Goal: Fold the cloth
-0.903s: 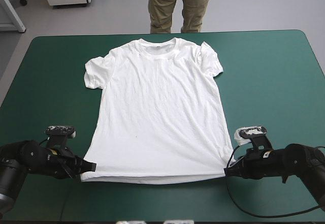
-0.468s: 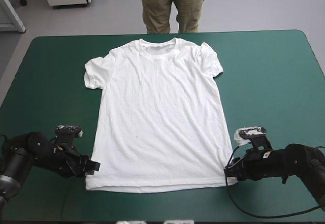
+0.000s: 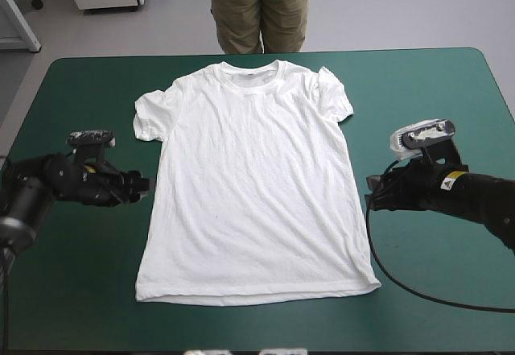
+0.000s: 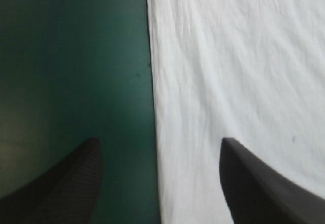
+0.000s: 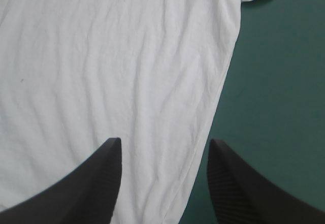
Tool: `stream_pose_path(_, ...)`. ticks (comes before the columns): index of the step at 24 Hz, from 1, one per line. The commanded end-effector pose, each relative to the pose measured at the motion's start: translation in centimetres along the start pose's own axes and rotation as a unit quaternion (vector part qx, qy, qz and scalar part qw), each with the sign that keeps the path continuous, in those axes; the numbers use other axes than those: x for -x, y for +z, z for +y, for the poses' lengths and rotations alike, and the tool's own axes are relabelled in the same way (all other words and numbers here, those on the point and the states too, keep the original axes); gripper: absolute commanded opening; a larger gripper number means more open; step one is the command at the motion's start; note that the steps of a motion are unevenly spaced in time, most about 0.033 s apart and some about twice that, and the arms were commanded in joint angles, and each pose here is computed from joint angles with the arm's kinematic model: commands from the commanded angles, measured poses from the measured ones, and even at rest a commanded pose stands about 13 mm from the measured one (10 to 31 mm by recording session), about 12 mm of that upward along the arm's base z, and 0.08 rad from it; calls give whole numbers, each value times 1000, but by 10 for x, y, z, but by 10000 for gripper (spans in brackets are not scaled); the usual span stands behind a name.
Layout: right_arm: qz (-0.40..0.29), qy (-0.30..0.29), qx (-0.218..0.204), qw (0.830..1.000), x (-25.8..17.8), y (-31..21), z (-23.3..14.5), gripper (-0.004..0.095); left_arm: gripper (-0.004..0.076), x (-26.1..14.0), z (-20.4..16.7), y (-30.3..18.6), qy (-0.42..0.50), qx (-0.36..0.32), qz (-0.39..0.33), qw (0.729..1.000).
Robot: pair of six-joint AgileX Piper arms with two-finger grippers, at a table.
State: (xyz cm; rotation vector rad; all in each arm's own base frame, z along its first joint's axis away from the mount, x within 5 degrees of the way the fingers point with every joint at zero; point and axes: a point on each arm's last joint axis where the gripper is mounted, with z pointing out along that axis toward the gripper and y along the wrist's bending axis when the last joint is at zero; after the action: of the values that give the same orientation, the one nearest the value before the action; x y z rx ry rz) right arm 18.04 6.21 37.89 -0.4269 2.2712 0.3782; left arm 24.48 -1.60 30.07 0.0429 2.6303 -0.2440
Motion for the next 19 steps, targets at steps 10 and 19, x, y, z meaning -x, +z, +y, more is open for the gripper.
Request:
stream_pose_path(10,-19,-2,-5,1000,23,12,-5,490,483,102,5,74,-39,-29,-23,999)
stream_pose_path(19,-10,1,-6,1000,23,17,-6,445,437,101,-8,140,-26,-27,-1,999)
